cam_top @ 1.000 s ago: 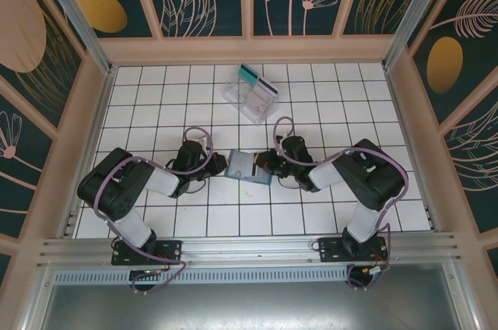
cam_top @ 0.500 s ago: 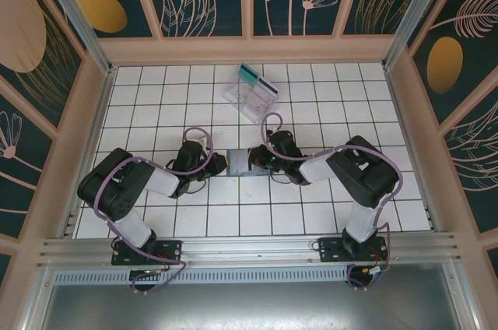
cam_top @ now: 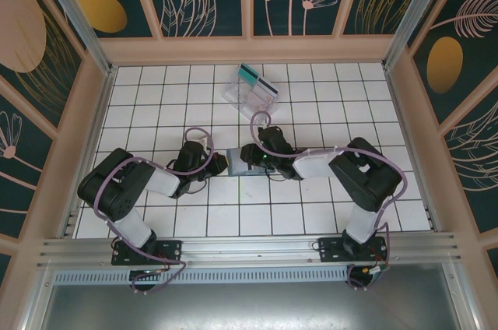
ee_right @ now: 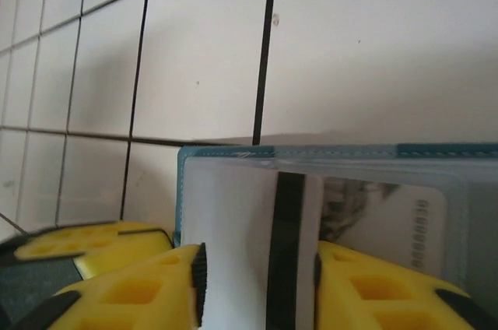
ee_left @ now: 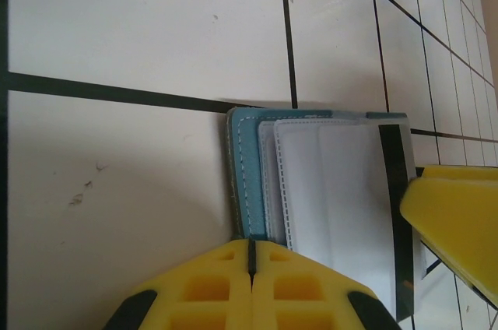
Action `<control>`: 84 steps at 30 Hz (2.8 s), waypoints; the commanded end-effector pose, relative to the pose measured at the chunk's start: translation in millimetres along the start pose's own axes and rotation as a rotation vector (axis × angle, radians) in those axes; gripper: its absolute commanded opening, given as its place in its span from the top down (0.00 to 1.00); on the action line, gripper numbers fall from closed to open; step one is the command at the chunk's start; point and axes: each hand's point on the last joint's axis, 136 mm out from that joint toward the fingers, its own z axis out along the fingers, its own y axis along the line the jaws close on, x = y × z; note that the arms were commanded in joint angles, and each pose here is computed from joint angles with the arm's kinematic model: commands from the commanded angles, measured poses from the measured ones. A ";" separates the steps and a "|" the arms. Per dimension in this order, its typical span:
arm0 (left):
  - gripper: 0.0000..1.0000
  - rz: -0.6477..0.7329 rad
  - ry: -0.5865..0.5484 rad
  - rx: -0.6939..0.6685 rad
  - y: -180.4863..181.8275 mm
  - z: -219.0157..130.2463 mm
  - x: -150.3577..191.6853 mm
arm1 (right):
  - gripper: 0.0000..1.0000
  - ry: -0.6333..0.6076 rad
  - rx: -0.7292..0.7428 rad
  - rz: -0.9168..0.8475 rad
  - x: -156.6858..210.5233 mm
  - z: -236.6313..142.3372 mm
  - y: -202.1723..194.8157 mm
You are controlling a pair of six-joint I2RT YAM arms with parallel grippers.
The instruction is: Put the credit cards into the card holder
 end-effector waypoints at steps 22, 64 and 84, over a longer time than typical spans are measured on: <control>1.00 -0.054 0.267 -0.129 39.8 -1.7 73.5 | 0.75 0.147 0.076 -0.060 6.6 -15.0 -17.5; 0.96 0.037 0.198 -0.135 6.5 -20.3 38.4 | 0.61 0.112 0.237 -0.192 -25.6 -45.0 -33.1; 0.75 0.044 0.240 -0.127 2.8 0.2 36.4 | 0.55 0.288 -0.009 0.027 -0.7 -26.6 -65.6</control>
